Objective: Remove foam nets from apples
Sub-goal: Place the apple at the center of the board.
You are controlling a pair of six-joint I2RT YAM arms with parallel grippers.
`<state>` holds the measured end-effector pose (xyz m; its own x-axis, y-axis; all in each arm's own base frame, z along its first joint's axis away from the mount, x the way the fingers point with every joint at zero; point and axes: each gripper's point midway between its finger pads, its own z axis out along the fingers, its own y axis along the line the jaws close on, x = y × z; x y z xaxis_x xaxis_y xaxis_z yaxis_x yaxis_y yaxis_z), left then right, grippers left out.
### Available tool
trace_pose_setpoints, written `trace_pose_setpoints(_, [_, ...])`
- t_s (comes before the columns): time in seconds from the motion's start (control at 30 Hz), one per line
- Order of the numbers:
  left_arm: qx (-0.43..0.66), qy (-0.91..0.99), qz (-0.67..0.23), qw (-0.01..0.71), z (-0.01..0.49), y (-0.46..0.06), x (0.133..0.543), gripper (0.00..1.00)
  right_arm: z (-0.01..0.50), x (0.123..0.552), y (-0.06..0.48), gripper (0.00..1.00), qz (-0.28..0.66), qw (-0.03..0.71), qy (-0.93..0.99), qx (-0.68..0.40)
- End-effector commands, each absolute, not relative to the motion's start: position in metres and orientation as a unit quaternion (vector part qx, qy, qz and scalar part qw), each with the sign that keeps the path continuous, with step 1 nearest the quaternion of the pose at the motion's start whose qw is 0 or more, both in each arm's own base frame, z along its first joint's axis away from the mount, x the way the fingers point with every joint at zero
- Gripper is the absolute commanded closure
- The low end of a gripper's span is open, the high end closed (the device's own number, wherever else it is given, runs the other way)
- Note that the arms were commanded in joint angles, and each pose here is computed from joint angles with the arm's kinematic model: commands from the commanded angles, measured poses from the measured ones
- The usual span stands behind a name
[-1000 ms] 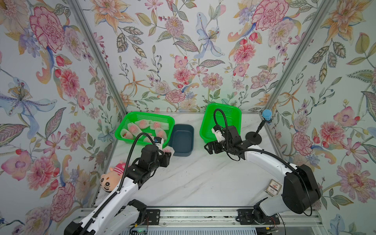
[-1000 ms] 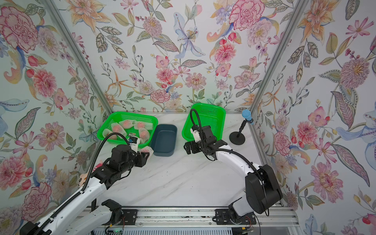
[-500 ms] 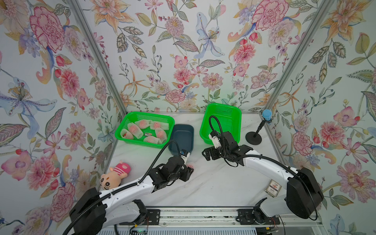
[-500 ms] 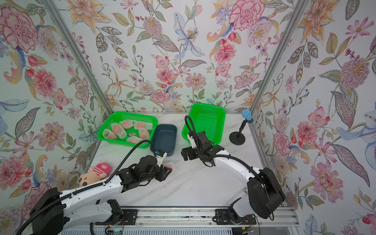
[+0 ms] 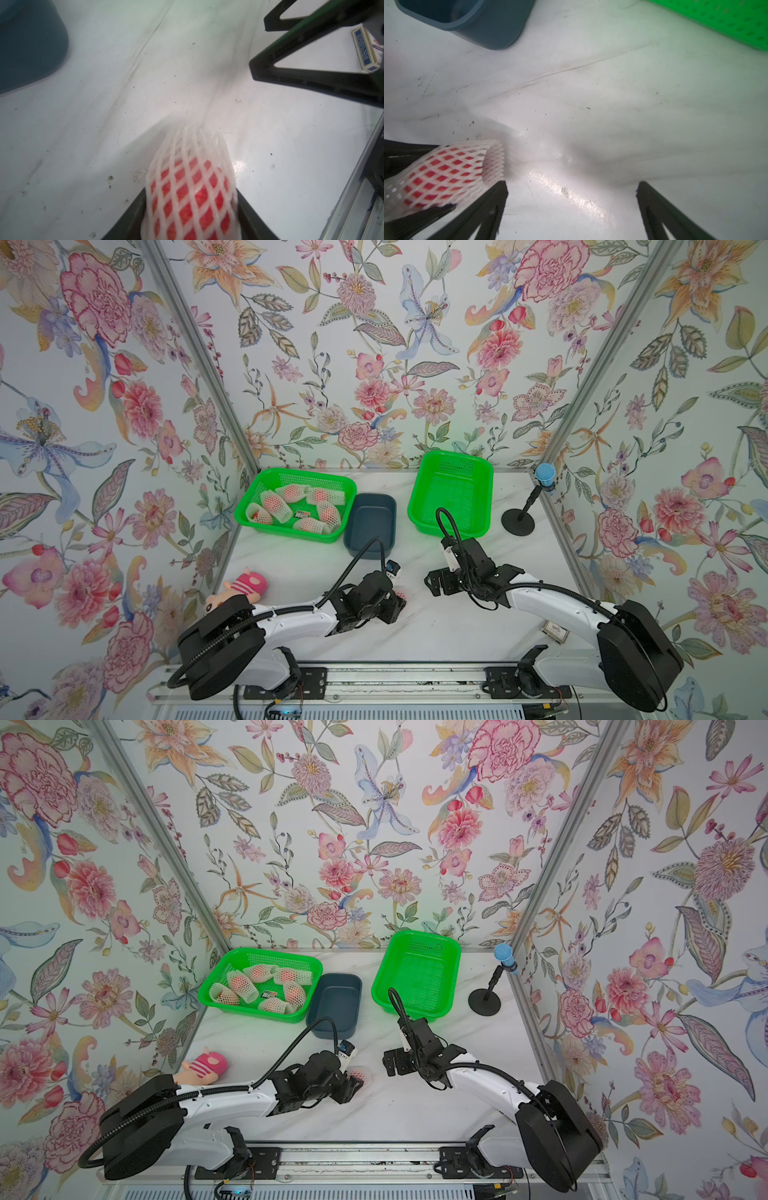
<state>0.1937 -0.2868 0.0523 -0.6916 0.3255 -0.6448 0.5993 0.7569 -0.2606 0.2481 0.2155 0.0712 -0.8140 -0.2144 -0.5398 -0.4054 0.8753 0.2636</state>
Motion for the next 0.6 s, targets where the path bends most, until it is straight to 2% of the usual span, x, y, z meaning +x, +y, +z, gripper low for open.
trace_pose_setpoints(0.0, [0.27, 0.885, -0.235, 0.299, 0.05, -0.287, 0.189, 0.3, 0.078, 0.25, 0.225, 0.01, 0.208, 0.272, 0.924, -0.167])
trace_pose_setpoints(0.07, [0.268, 0.886, -0.231, 0.299, 0.05, -0.283, 0.188, 0.21, 0.077, 0.249, 0.228, 0.01, 0.215, 0.274, 0.921, -0.174])
trace_pose_setpoints(0.13, [0.262, 0.889, -0.225, 0.302, 0.051, -0.276, 0.187, 0.04, 0.078, 0.245, 0.235, 0.01, 0.231, 0.271, 0.914, -0.194])
trace_pose_setpoints(0.17, [0.259, 0.889, -0.224, 0.305, 0.052, -0.273, 0.187, 0.01, 0.078, 0.242, 0.24, 0.01, 0.237, 0.269, 0.91, -0.209])
trace_pose_setpoints(0.57, [0.257, 0.894, -0.23, 0.285, 0.056, -0.245, 0.163, 0.01, 0.073, 0.221, 0.254, 0.01, 0.262, 0.25, 0.896, -0.258])
